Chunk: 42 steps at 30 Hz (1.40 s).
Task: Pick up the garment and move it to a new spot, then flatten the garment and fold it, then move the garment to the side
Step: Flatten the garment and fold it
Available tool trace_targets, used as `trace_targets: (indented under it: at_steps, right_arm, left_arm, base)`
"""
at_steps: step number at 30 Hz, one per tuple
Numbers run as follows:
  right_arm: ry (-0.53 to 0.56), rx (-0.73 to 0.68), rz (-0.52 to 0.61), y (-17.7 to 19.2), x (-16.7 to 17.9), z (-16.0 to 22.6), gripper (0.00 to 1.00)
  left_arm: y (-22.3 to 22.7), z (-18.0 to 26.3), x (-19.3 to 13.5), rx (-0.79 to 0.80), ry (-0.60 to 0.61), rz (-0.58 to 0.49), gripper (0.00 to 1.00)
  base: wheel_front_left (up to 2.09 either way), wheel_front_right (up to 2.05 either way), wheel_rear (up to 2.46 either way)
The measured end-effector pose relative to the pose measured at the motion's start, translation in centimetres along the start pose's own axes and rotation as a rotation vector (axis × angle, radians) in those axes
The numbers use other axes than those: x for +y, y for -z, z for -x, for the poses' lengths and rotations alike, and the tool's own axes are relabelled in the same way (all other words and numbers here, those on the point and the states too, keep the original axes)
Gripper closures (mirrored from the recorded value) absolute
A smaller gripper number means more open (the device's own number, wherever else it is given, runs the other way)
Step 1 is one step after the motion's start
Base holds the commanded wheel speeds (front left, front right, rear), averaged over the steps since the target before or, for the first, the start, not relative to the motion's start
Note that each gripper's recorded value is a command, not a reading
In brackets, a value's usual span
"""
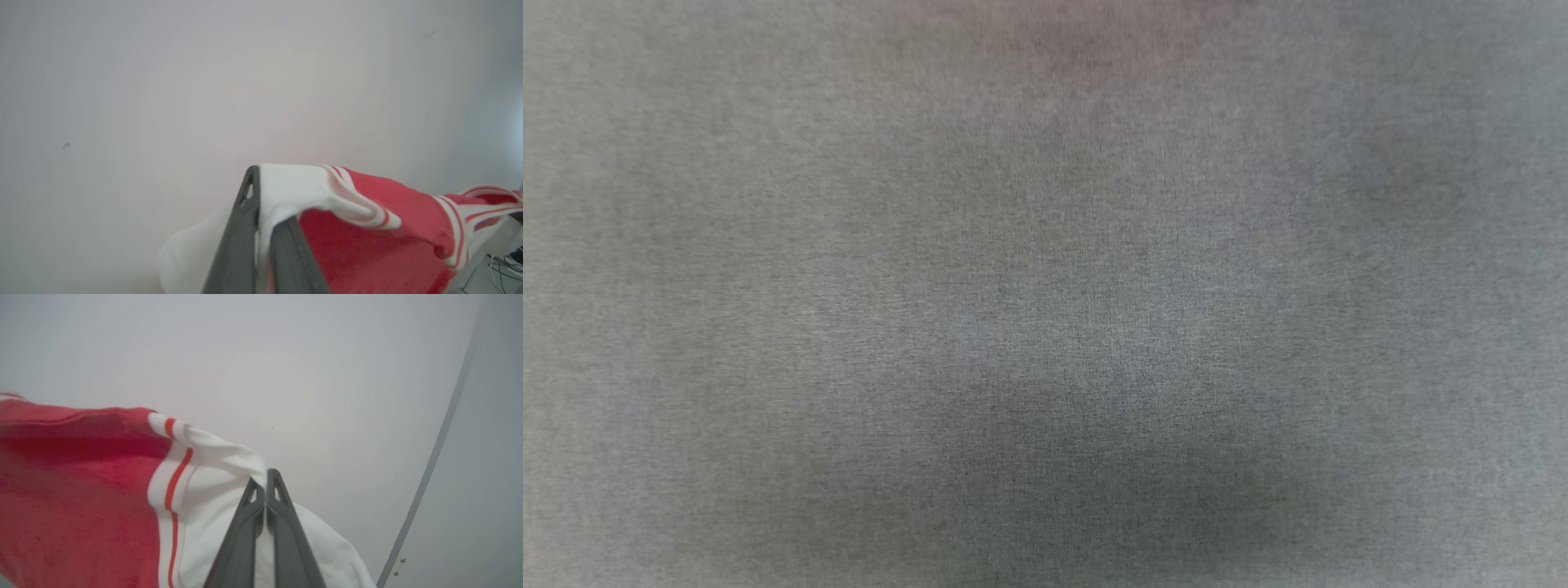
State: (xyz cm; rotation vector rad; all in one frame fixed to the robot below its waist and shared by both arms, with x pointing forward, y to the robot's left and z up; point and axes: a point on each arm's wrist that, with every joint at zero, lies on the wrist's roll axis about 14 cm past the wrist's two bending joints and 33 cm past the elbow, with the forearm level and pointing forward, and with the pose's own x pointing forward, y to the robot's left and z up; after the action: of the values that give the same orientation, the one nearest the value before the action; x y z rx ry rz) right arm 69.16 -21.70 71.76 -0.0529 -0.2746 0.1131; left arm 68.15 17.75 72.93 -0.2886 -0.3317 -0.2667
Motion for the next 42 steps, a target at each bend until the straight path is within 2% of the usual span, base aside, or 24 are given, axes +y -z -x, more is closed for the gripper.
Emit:
trace_targets:
  at_steps: [5,9,15,18,23,29,35,42]
  right_arm:
    - [-0.046,0.115,0.018,3.9,1.5,2.7,1.0]
    - [-0.11,0.217,0.032,8.0,3.0,6.0,1.0]
    - [-0.16,0.401,-0.032,14.5,3.3,13.6,1.0]
    - [-0.226,0.49,-0.06,16.8,4.4,18.0,1.0]
    - [-0.275,0.654,-0.108,19.4,4.3,25.4,1.0]
    - [-0.315,0.805,-0.171,20.7,4.9,31.8,1.0]
    - [-0.327,0.916,-0.214,21.4,5.1,36.2,1.0]
    - [-0.314,0.993,-0.242,21.6,5.1,39.6,1.0]
  left_arm:
    - [4.8,4.5,0.6,0.138,-0.007,0.065,1.0]
    - [10.3,10.0,1.7,0.286,-0.036,0.14,1.0]
    - [16.4,20.0,1.9,0.47,-0.1,0.279,1.0]
    - [18.3,25.1,1.8,0.54,-0.152,0.355,1.0]
    - [18.8,30.9,1.0,0.573,-0.201,0.432,1.0]
    - [18.9,37.6,-0.2,0.625,-0.252,0.508,1.0]
    - [18.4,42.2,-1.0,0.679,-0.265,0.511,1.0]
    - [18.3,45.0,-1.2,0.711,-0.291,0.504,1.0]
  base:
    - [0.0,0.0,0.0]
    - [0.0,0.0,0.0]
    - [0.0,0.0,0.0]
    - [0.0,0.0,0.0]
    - [0.0,0.0,0.0]
    - [0.0,0.0,0.0]
    - [0.0,0.0,0.0]
    - [0.0,0.0,0.0]
